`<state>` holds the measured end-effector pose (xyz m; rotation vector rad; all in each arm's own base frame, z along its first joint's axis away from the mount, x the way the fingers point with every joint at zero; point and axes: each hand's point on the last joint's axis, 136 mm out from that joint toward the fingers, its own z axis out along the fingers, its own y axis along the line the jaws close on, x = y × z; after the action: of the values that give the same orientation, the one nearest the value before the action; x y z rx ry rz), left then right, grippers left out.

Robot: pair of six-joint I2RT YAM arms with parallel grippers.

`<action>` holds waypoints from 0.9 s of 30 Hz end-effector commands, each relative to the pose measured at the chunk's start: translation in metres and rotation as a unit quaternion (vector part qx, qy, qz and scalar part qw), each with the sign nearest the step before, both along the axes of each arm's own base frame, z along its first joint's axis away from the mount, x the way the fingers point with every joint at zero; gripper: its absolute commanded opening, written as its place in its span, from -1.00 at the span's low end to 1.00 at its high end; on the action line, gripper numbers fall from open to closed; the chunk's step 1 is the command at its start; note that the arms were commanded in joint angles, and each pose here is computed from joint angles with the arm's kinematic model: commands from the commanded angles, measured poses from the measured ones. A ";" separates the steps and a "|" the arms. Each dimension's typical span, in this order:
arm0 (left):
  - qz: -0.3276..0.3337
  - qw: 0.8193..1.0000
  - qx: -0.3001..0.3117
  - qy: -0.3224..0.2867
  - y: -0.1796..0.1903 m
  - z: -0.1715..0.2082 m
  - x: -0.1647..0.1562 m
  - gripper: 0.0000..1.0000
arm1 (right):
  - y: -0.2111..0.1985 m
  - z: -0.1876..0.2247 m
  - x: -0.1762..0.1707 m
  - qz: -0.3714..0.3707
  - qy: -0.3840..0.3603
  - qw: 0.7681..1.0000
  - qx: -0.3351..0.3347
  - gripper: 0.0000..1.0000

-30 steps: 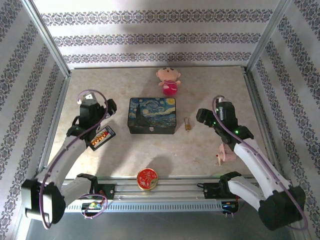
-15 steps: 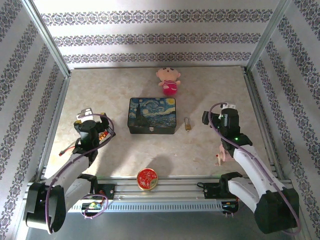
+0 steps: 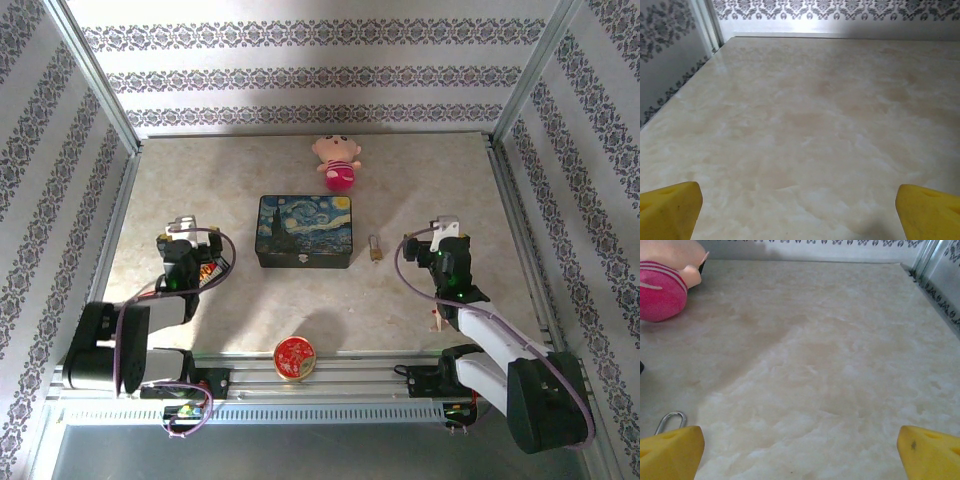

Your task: Unlock the padlock with the key

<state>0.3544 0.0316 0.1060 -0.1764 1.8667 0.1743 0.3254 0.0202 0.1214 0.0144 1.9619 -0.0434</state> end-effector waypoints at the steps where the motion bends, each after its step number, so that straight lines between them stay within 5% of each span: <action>1: -0.040 0.997 -0.002 -0.060 -0.010 0.019 0.010 0.99 | -0.006 0.024 0.007 -0.005 -0.064 0.998 -0.017 0.96; 9: -0.109 0.992 -0.006 -0.058 -0.031 -0.004 0.025 0.99 | -0.007 0.023 0.006 0.007 -0.083 0.996 -0.032 0.96; 14: -0.180 0.983 -0.026 0.010 -0.050 -0.016 0.041 0.98 | -0.008 0.024 0.007 0.014 -0.102 0.994 -0.032 0.96; 27: -0.124 0.991 -0.042 0.006 -0.026 -0.016 0.044 0.99 | 0.006 -0.006 0.045 0.064 -0.093 0.994 -0.006 0.96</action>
<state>0.3993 -0.0001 0.0898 0.0327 1.8870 -0.0854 0.3545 0.0172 0.1005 -0.0845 1.8580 -0.0257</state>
